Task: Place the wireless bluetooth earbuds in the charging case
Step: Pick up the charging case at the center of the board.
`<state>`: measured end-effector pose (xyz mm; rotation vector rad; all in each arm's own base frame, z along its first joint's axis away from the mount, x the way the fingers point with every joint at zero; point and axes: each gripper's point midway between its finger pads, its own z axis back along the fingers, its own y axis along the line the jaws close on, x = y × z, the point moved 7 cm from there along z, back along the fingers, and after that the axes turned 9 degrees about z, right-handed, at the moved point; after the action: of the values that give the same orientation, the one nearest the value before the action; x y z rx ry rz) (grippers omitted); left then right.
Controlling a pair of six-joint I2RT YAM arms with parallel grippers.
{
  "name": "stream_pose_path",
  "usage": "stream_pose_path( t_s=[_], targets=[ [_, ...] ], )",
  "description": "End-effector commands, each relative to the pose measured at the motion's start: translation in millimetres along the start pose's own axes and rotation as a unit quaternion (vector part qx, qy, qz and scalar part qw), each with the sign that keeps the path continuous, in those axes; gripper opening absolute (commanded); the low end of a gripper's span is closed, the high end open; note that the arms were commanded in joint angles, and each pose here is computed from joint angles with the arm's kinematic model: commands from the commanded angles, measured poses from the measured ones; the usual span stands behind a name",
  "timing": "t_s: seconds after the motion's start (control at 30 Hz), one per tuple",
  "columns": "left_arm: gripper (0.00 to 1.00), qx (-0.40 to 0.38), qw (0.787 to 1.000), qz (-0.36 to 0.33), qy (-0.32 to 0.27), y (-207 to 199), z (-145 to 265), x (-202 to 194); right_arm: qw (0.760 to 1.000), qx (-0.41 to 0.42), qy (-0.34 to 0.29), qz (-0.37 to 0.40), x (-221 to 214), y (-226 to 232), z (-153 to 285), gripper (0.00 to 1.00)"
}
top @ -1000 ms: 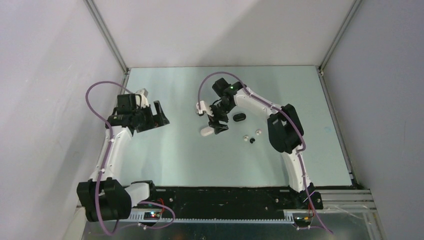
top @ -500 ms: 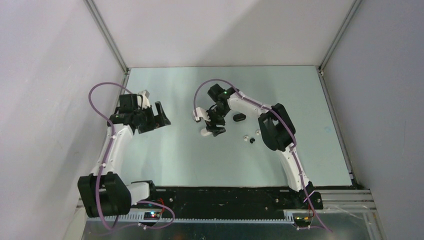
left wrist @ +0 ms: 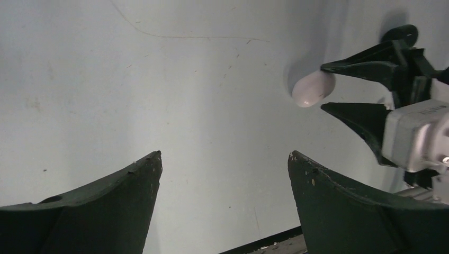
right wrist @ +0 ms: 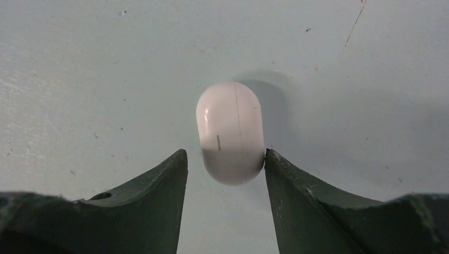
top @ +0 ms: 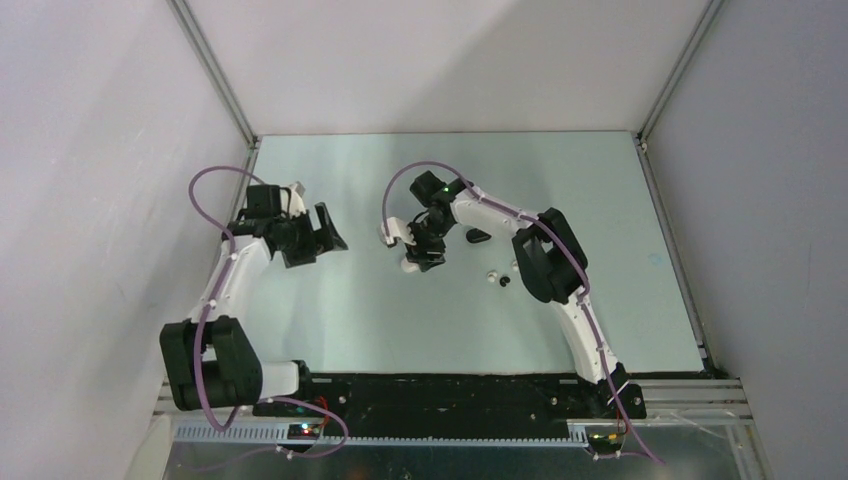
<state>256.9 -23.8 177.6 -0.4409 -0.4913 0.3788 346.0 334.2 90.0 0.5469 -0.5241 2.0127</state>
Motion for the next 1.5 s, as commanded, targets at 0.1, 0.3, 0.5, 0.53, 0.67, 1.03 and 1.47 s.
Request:
stream_pose_path(
  t_s=[0.1, 0.3, 0.5, 0.53, 0.67, 1.03, 1.47],
  targets=[
    [0.93, -0.097, 0.995, 0.02, 0.01, -30, -9, 17, 1.0, -0.018, 0.005, -0.018, -3, -5, -10, 0.5],
    [0.91, -0.128, 0.99, 0.027, 0.049, -46, -34, 16, 0.996, -0.092, 0.008, -0.018, 1, -9, 13, 0.38],
    [0.9, -0.197, 0.978, -0.003, 0.068, -68, -47, 15, 0.971, -0.236, -0.042, 0.02, 21, 1, 72, 0.36],
    [0.9, -0.218, 0.973, -0.012, 0.076, -74, -44, 14, 0.966, -0.253, -0.049, 0.03, 27, 4, 84, 0.37],
    [0.89, -0.286, 0.951, -0.092, 0.079, -94, -31, 8, 0.95, -0.297, -0.072, 0.067, 46, 10, 115, 0.37],
    [0.84, -0.376, 0.88, -0.285, 0.047, -128, 6, -26, 0.927, -0.345, -0.103, 0.104, 85, 20, 156, 0.37],
    [0.67, -0.388, 0.883, -0.263, 0.018, -154, 9, -7, 0.914, -0.38, -0.111, 0.089, 105, 21, 164, 0.38]
  ],
)
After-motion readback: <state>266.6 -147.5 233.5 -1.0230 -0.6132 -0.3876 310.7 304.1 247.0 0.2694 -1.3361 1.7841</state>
